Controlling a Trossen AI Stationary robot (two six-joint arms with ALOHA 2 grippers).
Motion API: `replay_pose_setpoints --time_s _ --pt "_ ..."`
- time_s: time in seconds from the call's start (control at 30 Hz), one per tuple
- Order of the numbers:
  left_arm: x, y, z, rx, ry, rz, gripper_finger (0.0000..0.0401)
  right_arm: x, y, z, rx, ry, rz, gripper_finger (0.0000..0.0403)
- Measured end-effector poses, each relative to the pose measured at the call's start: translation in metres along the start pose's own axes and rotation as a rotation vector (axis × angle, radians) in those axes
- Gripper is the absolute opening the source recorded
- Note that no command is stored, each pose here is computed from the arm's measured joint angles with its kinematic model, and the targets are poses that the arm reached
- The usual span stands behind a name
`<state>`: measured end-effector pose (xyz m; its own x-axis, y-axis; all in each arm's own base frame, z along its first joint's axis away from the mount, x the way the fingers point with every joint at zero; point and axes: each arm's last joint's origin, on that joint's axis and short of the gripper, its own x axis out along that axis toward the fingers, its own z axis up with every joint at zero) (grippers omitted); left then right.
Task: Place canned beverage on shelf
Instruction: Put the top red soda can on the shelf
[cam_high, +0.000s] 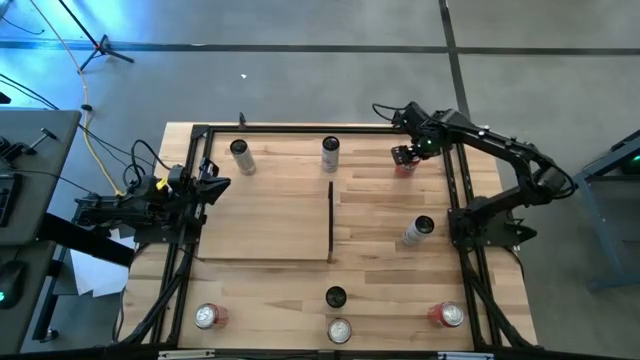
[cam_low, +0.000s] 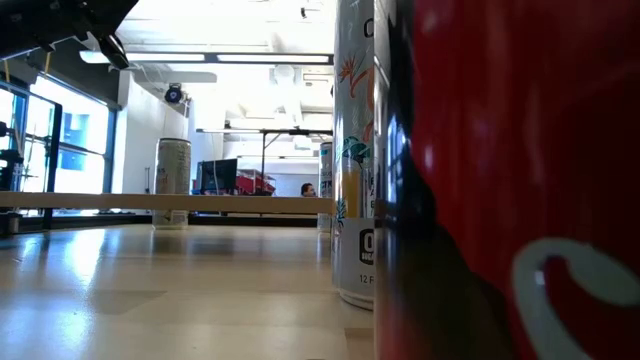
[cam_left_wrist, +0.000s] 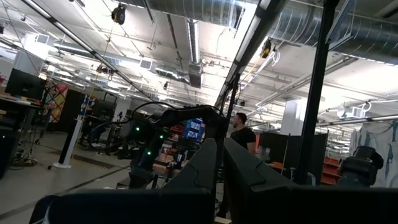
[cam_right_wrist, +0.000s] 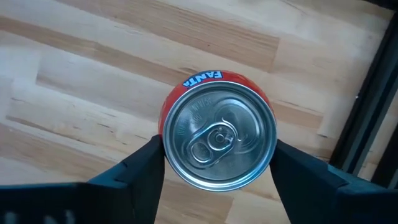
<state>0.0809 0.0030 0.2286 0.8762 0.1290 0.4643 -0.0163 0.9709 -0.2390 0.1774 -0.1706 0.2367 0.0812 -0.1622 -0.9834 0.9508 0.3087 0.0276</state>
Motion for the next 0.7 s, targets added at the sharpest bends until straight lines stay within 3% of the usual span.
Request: replay_pose_setpoints --time_s 0.43,0.7 --pt "0.000 0.000 0.000 0.000 0.000 0.000 0.0007 -0.027 0.025 -0.010 0.065 0.039 0.012 0.0230" --pt "0.000 0.000 0.000 0.000 0.000 0.000 0.0007 -0.030 0.033 -0.015 0.044 0.010 -0.015 0.0173"
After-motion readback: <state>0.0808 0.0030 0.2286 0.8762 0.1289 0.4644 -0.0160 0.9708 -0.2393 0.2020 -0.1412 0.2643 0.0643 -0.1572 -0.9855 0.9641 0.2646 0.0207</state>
